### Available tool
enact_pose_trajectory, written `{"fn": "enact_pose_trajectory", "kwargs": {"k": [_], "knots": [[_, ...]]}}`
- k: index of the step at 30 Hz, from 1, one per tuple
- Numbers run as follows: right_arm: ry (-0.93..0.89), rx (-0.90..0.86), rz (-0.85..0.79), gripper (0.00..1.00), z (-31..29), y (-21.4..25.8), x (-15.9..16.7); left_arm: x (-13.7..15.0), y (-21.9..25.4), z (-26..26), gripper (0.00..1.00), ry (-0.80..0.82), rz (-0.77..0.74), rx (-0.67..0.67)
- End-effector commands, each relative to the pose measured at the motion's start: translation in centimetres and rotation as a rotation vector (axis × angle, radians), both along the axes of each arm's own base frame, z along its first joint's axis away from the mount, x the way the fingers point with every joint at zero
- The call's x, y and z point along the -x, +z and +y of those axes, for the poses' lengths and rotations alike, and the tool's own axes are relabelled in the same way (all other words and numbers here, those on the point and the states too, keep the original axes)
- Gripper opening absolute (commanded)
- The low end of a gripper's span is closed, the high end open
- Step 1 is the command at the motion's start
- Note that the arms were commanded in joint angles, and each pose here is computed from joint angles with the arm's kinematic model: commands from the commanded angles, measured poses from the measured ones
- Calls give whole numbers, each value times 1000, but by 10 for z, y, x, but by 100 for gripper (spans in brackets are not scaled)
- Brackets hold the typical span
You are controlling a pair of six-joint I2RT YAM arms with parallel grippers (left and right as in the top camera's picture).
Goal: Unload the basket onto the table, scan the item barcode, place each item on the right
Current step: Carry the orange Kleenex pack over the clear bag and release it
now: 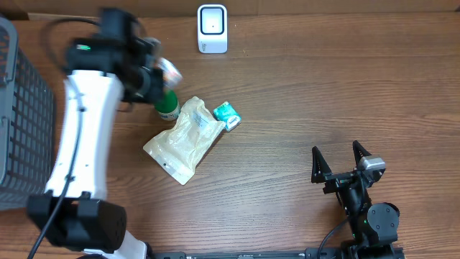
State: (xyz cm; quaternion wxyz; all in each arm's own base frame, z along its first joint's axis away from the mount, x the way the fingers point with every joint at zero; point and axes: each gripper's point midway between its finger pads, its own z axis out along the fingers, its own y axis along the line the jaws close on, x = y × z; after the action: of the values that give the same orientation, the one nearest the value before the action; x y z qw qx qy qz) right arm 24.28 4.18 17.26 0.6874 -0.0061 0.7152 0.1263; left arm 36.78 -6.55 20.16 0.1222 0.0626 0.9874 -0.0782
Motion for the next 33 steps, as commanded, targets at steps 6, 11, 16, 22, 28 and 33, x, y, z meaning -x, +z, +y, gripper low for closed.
{"fn": "enact_pose_trajectory", "kwargs": {"k": [6, 11, 16, 22, 28, 33], "knots": [[-9, -2, 0, 100, -2, -3, 0, 36, -80, -39, 4, -118, 136, -45], [-9, -2, 0, 100, -2, -3, 0, 27, -81, -23, 18, 79, 127, -75], [-9, -2, 0, 100, -2, -3, 0, 19, -79, -24, 100, 113, 99, -62], [-9, -2, 0, 100, -2, -3, 0, -2, -39, -5, 100, 197, 20, -32], [-9, -2, 0, 100, -2, -3, 0, -10, 32, 52, 100, 290, -83, -31], [-9, -2, 0, 100, -2, -3, 0, -10, 110, 139, 100, 333, -309, -113]]}}
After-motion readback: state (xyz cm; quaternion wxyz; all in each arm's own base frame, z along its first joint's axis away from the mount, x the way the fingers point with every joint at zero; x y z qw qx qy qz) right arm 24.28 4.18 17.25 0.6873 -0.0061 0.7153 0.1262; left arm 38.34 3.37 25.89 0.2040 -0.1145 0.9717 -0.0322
